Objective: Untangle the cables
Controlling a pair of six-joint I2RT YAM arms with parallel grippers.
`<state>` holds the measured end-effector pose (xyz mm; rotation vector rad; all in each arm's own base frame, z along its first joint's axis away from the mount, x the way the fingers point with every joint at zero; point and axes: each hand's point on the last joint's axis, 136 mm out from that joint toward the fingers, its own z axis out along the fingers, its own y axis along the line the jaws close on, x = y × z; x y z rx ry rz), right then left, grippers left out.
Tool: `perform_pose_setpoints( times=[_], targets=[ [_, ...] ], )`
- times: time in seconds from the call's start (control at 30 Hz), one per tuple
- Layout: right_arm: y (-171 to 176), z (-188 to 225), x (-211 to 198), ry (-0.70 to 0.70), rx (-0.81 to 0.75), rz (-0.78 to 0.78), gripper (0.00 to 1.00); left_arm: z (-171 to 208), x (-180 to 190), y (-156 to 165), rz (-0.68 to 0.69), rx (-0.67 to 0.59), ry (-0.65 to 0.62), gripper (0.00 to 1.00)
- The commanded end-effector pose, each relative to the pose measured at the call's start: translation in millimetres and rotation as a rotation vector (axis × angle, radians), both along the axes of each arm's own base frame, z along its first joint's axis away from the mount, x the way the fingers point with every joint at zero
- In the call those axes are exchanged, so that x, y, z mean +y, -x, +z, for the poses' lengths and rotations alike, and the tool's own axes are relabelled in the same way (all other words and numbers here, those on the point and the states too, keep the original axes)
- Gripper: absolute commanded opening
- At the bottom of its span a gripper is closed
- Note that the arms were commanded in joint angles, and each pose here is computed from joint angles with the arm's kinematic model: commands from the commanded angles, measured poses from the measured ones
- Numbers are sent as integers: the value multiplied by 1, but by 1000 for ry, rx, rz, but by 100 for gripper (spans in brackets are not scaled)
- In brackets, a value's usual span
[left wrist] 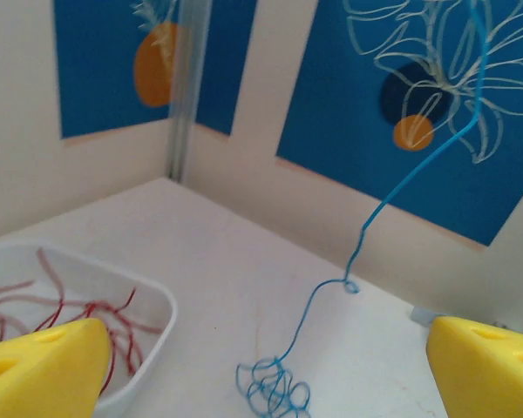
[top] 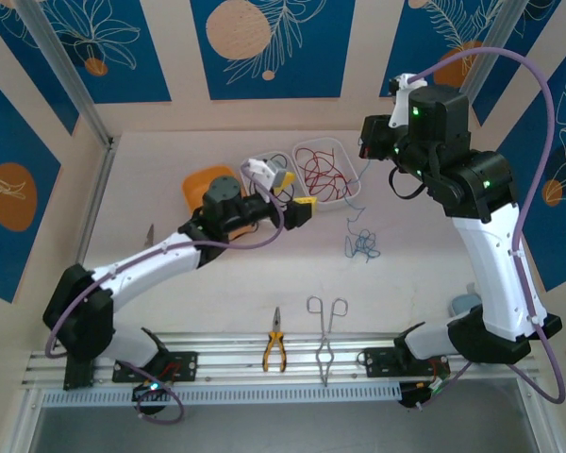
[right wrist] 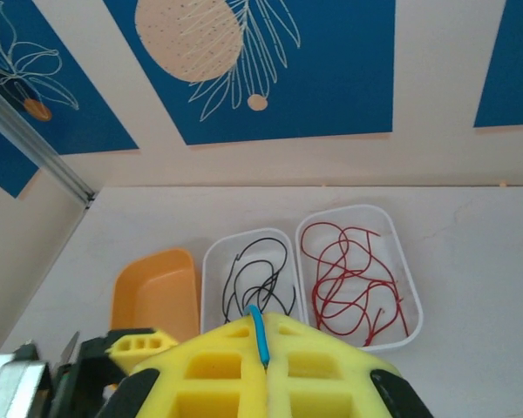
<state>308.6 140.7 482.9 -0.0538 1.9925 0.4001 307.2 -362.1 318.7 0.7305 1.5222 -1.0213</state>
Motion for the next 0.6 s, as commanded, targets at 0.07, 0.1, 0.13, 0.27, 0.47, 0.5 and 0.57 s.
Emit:
perform_pose_setpoints(
  times=[0.07,0.1,0.13,0.27,0.47,0.5,0.57],
  targets=[
    [7,9,14,-57,-14,71,0,-12,-34,17,-195,-51,14,93],
    [8,9,15,-60,-13,76,0,-15,-40,22,-220,-58,18,93],
    [8,10,16,-64,-14,80,0,-18,-47,26,-240,-65,17,93],
    [11,13,19,-79,-20,92,0,-31,-70,22,-236,-105,29,90],
    [16,14,19,-99,-28,99,0,-34,-100,0,-213,-106,129,83],
    [17,14,18,-101,-30,96,0,-30,-105,1,-224,-114,149,83],
    [19,13,17,-102,-29,93,0,-30,-115,1,-235,-111,156,83]
  ],
)
